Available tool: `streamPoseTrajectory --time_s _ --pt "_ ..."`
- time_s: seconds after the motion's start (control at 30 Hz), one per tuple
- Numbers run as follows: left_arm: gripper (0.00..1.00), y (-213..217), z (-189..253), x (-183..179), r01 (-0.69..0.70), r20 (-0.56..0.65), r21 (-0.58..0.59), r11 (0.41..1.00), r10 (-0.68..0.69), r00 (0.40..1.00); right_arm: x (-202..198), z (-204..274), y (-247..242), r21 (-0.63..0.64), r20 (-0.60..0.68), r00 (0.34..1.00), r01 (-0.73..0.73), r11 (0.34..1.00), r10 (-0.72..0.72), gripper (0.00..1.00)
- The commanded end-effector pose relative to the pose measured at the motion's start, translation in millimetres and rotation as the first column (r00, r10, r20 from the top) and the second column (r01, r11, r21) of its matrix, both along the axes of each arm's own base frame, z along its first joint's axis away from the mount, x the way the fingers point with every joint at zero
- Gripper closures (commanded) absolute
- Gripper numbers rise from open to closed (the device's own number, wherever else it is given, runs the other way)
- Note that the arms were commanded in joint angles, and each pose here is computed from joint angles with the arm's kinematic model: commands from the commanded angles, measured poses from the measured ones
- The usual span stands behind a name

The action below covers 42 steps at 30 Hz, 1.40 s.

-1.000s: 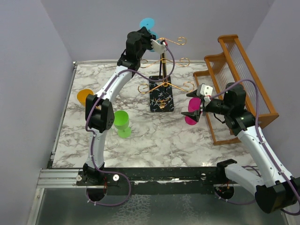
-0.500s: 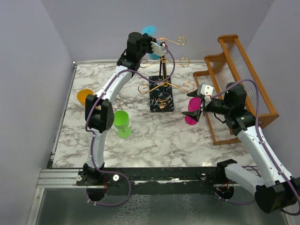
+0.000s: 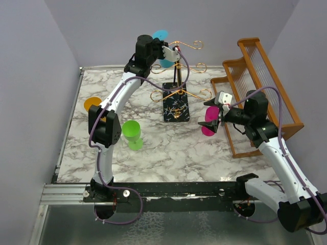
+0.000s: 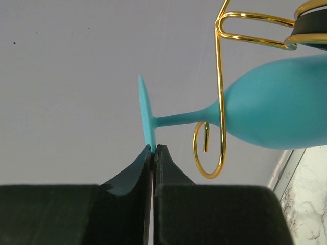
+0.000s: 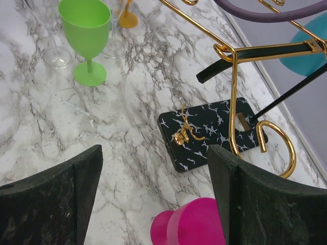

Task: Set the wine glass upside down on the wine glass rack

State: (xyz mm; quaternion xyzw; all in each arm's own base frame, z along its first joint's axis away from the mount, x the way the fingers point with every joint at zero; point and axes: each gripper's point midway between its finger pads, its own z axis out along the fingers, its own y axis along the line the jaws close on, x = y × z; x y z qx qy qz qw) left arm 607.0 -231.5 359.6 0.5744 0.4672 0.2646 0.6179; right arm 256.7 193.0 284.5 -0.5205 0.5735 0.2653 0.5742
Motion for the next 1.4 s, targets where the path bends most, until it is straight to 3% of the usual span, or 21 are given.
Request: streamPoseTrajectory --time_s 0.0,0.77,1.37 --pt "1.0 2 26 -17 0.016 0.021 -0.028 0.999 -0.016 1.0 2 6 -3 0.005 0.04 0.999 0.014 1.0 -0.014 0.17" --pt "1.0 27 14 -26 -0.067 -0.048 -0.009 0.998 0.067 0.997 5 5 -4 0.006 0.037 0.999 0.023 1.0 -0.024 0.17" --pt "1.0 52 10 -6 -0.155 -0.047 -0.022 0.988 0.154 0.987 6 5 -6 0.007 0.034 0.999 0.03 1.0 -0.03 0.17"
